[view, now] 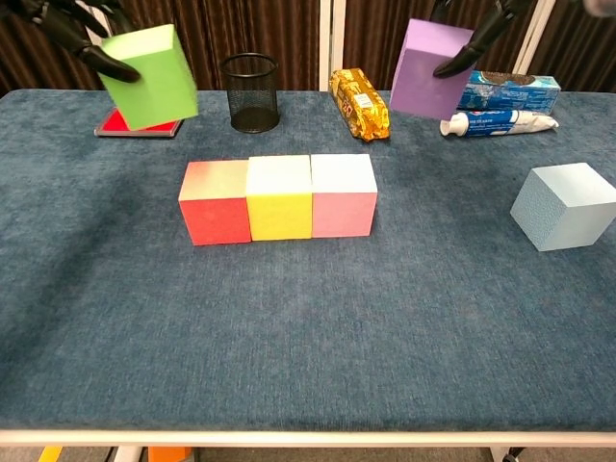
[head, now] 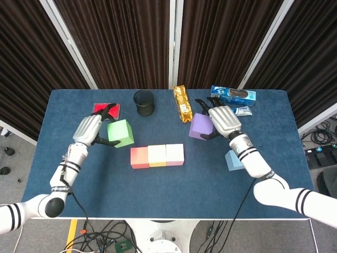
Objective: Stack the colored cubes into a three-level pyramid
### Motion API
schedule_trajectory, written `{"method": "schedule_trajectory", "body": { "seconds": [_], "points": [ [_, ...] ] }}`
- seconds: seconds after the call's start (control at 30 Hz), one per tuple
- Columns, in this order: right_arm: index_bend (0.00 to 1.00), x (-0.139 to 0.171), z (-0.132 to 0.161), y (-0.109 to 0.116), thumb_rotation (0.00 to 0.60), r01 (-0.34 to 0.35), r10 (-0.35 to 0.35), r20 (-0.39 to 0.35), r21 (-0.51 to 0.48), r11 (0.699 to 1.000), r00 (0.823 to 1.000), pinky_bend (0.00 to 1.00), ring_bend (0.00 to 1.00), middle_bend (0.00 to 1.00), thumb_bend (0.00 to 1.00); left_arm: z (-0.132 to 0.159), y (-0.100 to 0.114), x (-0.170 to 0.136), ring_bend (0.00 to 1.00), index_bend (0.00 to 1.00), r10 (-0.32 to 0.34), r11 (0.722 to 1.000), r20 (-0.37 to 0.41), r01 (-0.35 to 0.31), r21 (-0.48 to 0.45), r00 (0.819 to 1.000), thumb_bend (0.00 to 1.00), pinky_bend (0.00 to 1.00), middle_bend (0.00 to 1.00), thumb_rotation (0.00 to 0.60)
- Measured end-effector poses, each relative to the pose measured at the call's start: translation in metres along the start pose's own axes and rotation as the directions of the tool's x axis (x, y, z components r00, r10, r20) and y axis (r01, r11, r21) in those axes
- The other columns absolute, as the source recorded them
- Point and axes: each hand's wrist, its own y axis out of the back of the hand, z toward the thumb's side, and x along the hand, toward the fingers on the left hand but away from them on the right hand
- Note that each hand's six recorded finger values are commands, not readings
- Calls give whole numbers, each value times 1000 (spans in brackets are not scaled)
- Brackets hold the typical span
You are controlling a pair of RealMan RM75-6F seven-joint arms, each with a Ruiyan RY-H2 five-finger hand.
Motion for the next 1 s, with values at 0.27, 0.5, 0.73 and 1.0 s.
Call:
{"method": "schedule_trajectory", "body": {
  "seconds": [0.27, 0.5, 0.73, 1.0],
  "points": [
    [0, 28, 14, -6, 600, -27, 24, -85, -42, 999, 996, 0, 4, 444, 127, 37, -19, -4, 165, 70, -15, 1000, 14, 15, -19, 1000, 87, 208, 510, 600],
    [0, 23, 26, -17, 600, -58, 51, -123, -50, 997, 991, 0, 7, 448, 127, 62, -47, -4, 188, 41, -55, 998, 45, 54, 17, 997, 87, 222, 521, 600],
    [0, 15, 38, -28, 600, -101, 94, -149, -38, 994, 984, 0, 11, 452, 127, 63, -53, 3, 199, 27, -47, 998, 52, 45, 38, 998, 87, 232, 528, 600],
    [0, 5, 53, -33, 600, -119, 113, -167, -22, 993, 979, 0, 16, 456, 127, 70, -60, 5, 202, 25, -51, 997, 63, 47, 55, 997, 88, 232, 532, 600]
  ]
}}
